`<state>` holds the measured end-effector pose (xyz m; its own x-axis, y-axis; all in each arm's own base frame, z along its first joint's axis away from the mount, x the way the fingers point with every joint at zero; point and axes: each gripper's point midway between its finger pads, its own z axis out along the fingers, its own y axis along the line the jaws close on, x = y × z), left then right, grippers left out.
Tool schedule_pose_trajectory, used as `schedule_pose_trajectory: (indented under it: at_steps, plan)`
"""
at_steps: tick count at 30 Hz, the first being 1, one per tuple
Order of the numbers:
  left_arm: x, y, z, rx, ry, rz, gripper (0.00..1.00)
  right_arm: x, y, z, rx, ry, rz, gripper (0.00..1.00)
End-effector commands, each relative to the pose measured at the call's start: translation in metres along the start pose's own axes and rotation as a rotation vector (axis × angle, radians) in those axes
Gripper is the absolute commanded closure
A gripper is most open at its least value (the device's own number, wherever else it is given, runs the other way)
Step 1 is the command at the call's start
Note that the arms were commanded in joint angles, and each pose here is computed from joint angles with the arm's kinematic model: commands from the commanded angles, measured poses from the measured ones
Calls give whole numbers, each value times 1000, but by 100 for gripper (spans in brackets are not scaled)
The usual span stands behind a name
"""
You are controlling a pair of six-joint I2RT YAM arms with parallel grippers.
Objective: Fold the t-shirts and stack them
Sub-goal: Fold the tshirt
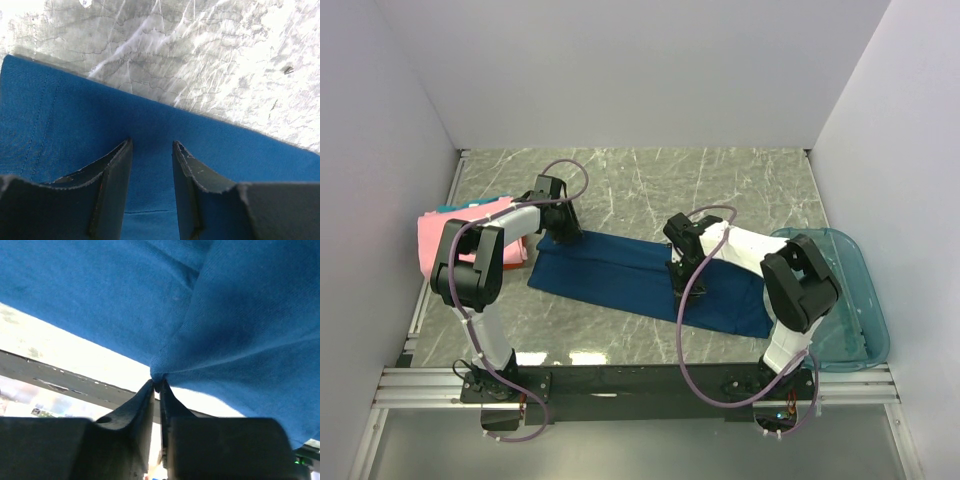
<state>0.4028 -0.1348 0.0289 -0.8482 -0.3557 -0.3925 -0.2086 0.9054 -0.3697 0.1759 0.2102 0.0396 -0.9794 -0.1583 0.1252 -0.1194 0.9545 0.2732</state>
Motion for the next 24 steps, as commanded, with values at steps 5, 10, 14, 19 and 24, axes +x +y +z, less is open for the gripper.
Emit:
schedule_pose_trajectory:
  at_steps: [5, 10, 14, 19, 24]
  plan:
    - [-2, -3, -6, 12, -9, 18, 56, -13, 13, -16, -17, -65, -9, 64]
    - [-17, -14, -21, 36, -62, 11, 56, -30, 14, -54, 15, -187, -1, 55]
    - [-25, -24, -29, 67, -85, -4, 55, -43, -6, -81, 37, -282, 57, 50]
    - [-14, -30, -24, 89, -52, -23, 56, -58, -53, -84, 78, -343, 153, 43]
    - [3, -26, -6, 104, 2, -58, 56, -69, -96, -72, 106, -357, 274, 43]
